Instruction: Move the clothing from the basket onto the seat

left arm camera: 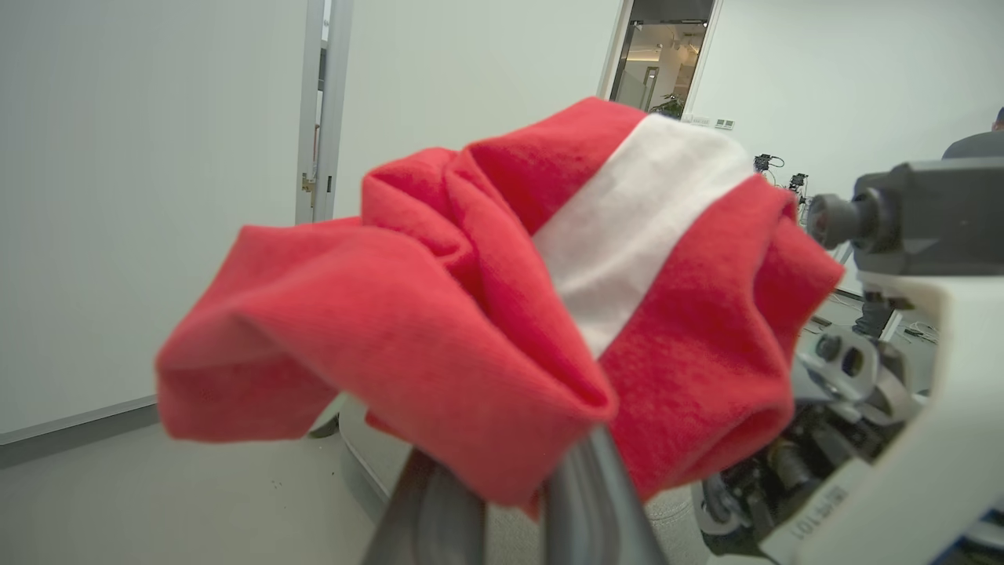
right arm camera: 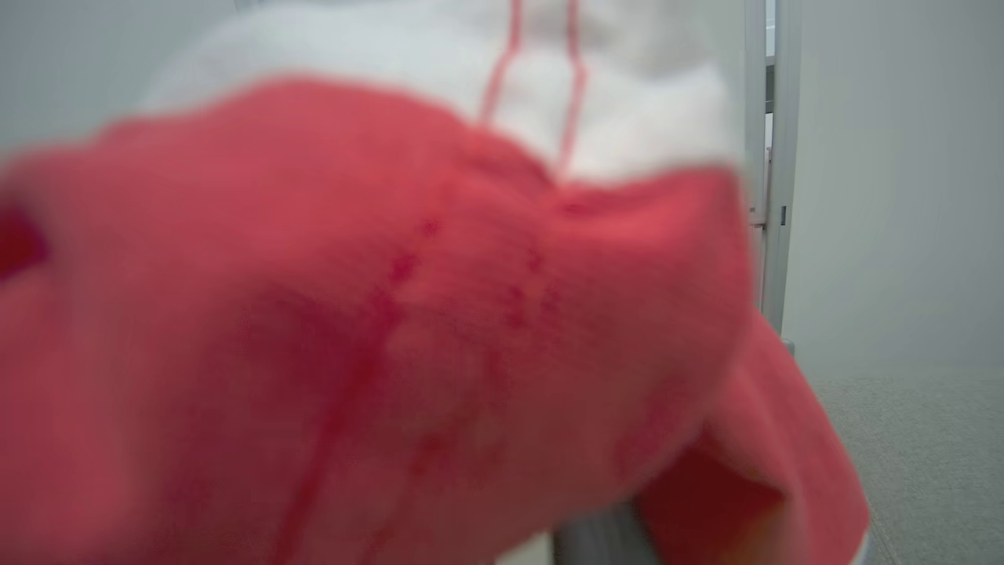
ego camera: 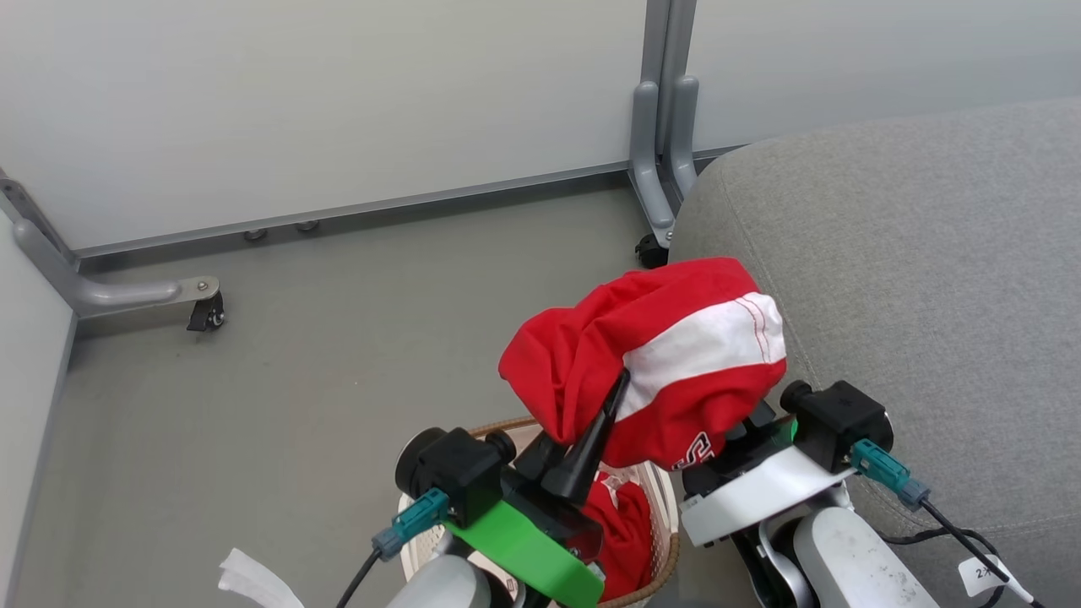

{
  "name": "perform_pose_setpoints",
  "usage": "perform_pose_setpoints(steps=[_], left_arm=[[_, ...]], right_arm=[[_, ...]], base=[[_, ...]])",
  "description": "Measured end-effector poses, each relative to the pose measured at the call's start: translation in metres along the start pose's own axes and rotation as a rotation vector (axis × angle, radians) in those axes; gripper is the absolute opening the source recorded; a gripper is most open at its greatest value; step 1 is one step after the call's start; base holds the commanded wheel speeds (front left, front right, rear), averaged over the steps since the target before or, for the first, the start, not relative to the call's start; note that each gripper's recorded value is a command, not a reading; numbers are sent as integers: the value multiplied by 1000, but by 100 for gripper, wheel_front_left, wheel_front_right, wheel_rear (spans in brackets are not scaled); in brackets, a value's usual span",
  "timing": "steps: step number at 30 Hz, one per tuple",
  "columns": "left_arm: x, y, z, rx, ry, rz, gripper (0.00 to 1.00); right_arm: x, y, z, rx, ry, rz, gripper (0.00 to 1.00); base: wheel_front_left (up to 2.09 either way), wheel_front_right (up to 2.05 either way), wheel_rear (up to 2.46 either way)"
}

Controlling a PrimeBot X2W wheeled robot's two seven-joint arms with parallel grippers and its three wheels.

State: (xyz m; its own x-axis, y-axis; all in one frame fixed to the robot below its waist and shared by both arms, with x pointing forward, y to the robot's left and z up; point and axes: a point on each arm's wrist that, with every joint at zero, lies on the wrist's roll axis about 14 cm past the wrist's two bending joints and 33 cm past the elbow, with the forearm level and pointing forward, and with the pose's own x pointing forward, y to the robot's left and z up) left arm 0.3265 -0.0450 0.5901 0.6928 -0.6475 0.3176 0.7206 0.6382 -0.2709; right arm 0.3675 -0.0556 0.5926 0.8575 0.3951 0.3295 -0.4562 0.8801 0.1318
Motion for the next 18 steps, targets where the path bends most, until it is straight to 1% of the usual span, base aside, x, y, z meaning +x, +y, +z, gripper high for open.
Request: perform_pose_setpoints(steps=[1,2,3,4,9,13,18], left_arm=[[0,0,0,1,0,-1,0],[0,-2,0,2,-1,-6,4],[1,-3,2,8,-6,-10,45],[1,-3,5,17,-14,-11,100],[-1,4,7,50,-14,9,100],[-5,12,4,106,2,27,100],[-27,37,-4,159,48,100,100]], right_arm=[[0,0,0,1,0,0,0],[0,0,0,1,1,0,0],[0,0,0,3,0,-1,0],[0,-1,1,10,-3,-6,0],[-1,-7,5,21,-16,-26,0],[-1,-13,9,23,-30,-46,0],[-6,-24,14,29,-45,-85,0]], base=[[0,0,0],[0,0,0],[0,0,0],[0,0,0],[0,0,0],[0,0,0],[0,0,0]])
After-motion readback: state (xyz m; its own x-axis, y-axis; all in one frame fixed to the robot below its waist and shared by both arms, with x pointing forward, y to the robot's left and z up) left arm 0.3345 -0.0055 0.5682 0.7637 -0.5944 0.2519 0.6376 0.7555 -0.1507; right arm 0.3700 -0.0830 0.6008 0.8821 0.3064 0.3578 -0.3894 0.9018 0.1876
